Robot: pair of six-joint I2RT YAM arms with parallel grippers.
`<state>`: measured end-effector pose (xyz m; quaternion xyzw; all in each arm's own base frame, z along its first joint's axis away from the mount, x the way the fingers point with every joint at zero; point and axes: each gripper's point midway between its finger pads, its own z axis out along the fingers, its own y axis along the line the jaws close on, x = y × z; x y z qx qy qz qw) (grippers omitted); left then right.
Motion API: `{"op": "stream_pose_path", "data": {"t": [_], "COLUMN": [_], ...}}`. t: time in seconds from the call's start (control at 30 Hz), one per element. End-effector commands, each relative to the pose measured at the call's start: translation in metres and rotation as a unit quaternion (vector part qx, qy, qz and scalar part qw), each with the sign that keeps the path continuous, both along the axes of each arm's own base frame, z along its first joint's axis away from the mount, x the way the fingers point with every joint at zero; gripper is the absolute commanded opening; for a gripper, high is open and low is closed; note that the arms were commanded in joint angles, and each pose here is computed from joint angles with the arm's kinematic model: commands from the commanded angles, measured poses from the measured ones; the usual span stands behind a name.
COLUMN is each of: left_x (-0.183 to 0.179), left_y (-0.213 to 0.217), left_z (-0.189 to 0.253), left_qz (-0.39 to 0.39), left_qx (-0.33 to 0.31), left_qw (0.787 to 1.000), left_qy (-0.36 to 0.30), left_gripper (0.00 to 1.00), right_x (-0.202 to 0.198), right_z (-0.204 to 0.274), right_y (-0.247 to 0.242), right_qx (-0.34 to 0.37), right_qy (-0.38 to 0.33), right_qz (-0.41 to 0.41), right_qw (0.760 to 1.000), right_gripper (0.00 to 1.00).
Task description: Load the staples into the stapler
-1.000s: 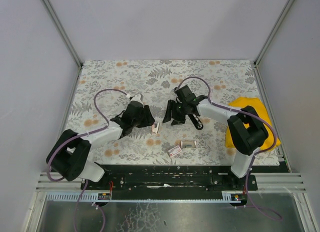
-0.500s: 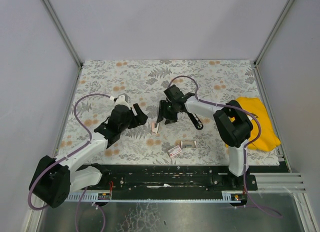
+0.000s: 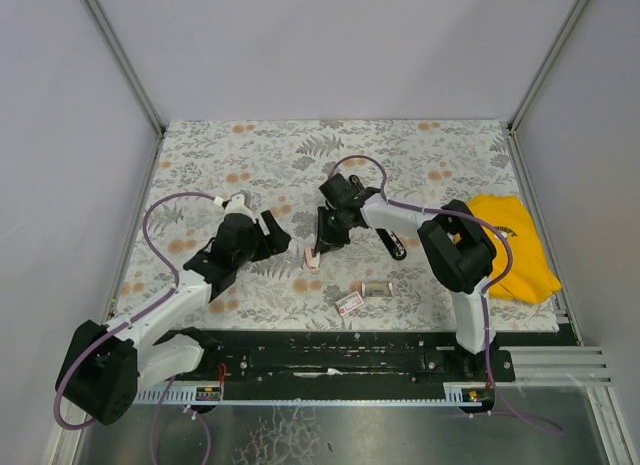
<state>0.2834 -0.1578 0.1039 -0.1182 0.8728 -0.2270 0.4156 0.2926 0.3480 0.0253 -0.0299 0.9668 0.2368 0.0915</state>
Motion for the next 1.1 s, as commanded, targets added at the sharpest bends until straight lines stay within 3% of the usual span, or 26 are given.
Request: {"op": "stream_pose_path", "data": {"t": [0.0,0.2,0.6,0.8,1.07], "left_x": [-0.002,-0.011,-0.025,-0.025,-0.022], "left_y": [-0.001,-0.028,-0.077,-0.083,-0.082], "left_z": [0.003,0.006,0.003,0.012,0.023], "left_qz": [-0.005,-0.071,-0.165,-0.168,-0.163], "left_qx": [-0.014,-0.071,-0.19,-0.223,-0.237], "left_qw": [1.0,0.995,0.968,0.96,0.958], "left_qy": [-0.005,-0.015,0.02,0.018,0.011], "left_gripper": [0.77,0.82,0.82,0.62,0.54], "right_x": [0.001,-0.004,-0.011,-0.012,-0.013], "right_z": [-0.004,-0.007,0.049,0.076,0.112], "right_y": [-0.003,-0.006,0.009,0.011,0.012], "right_qx": [-0.019,-0.015,0.105,0.14,0.172], "right_qy": [-0.01,-0.01,-0.062,-0.091,-0.129], "right_qz": [-0.008,-0.014,-0.011,-0.002,0.018], "right_qw": [1.0,1.0,0.992,0.986,0.976], "right_gripper": [0.2,0.0,0.0,0.0,0.0]}}
